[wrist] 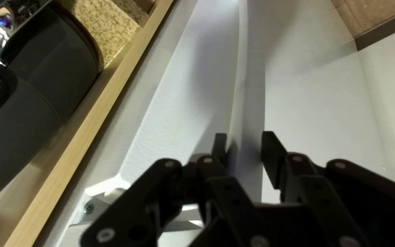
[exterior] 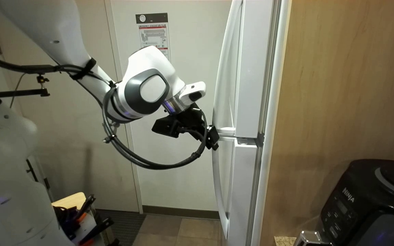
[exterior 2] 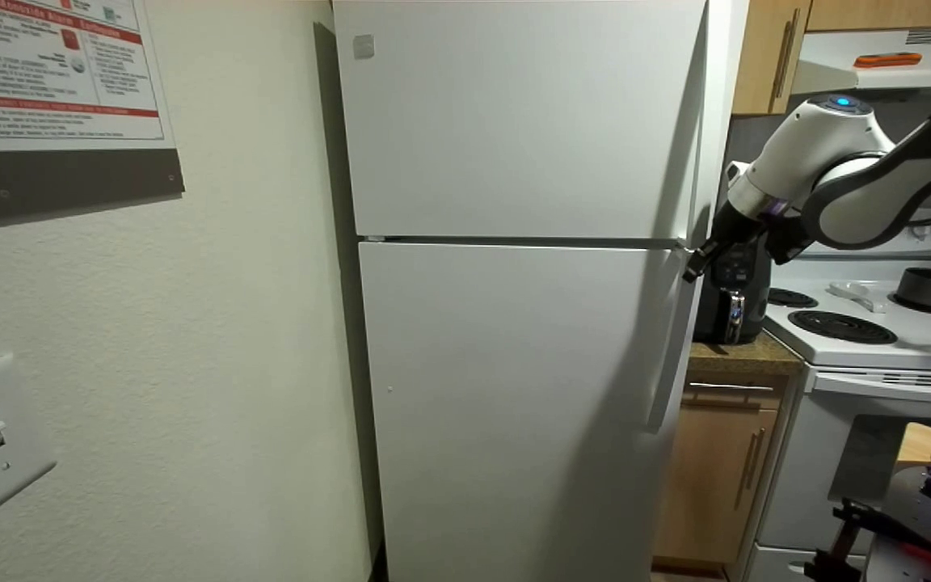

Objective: Open the fridge

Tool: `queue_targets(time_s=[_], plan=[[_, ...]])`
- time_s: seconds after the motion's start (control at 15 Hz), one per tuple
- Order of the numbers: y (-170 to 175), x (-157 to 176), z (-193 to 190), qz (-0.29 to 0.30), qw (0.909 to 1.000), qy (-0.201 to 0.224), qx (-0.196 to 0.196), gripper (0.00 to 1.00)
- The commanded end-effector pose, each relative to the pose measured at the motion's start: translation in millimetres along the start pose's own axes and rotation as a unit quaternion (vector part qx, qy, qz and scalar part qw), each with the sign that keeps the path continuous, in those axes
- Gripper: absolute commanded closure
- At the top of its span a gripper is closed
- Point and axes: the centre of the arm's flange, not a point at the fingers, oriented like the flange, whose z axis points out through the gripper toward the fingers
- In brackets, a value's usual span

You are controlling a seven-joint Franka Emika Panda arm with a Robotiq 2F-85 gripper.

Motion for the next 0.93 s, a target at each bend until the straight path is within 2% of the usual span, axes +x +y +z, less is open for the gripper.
queue_targets(time_s=[0.0,0.2,0.33,0.6,0.67,0.73,0.8,0.87], plan=[[-18,-6,-31,-0.009,0.9982,-0.018,0.055,0.93],[-18,-12,-55,-0.017,0.995,-0.032,0.093,0.99],[-22,-18,-72,-0.031,0.9915,-0.047,0.117,1.0],[-68,-17,-120,-0.084,0.9788,-0.062,0.176,1.0],[-72,-19,-128,-0.093,0.9763,-0.068,0.183,0.75],[-72,-18,-133,-0.104,0.9745,-0.074,0.184,0.73],[-72,5,-112,-0.09,0.9793,-0.069,0.168,0.94],[-74,4,-121,-0.096,0.9777,-0.071,0.173,0.88]])
